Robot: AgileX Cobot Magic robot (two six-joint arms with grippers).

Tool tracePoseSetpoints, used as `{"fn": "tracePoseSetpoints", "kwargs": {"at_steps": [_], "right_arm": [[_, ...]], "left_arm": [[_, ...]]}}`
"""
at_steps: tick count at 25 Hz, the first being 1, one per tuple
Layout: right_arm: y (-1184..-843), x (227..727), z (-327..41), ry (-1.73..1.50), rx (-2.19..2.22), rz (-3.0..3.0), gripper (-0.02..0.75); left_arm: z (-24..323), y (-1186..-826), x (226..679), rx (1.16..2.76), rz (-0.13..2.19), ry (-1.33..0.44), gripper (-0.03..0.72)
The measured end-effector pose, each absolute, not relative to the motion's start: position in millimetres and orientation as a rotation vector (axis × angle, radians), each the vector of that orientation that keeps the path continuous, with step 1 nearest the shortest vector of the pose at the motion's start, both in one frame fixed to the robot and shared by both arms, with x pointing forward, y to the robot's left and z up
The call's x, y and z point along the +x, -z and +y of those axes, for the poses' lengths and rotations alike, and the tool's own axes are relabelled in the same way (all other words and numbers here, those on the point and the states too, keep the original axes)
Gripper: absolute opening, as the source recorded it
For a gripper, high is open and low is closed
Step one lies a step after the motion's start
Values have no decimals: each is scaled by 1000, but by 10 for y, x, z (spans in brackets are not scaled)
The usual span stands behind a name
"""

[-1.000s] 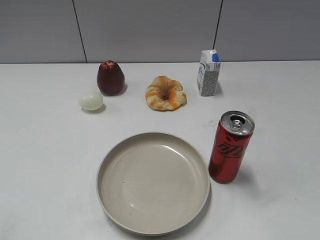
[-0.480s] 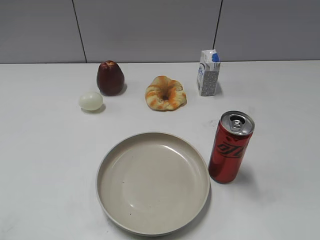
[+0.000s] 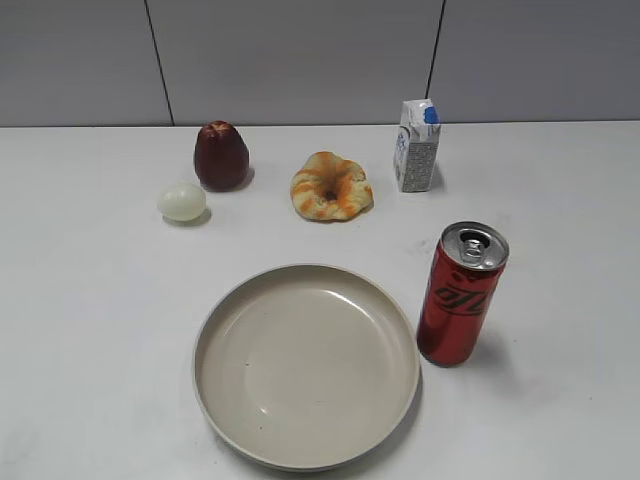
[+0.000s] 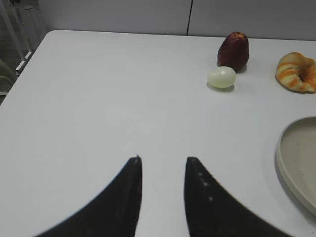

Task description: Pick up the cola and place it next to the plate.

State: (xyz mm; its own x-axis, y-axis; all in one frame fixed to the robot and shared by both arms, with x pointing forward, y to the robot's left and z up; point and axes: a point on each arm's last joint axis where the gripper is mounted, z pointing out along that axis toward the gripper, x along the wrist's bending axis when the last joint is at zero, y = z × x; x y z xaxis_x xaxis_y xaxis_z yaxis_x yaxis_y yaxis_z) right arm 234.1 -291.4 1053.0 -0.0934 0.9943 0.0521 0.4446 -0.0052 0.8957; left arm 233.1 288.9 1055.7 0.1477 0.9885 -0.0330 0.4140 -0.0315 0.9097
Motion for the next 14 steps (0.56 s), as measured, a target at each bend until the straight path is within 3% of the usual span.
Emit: {"fn": "tracePoseSetpoints", "kwargs": {"at_steps": [14], "right_arm": [[-10530, 2335, -2911, -1062, 1514, 1607, 563]], "left_arm": [[2889, -10557, 2331, 1583, 1393, -860, 237]]}}
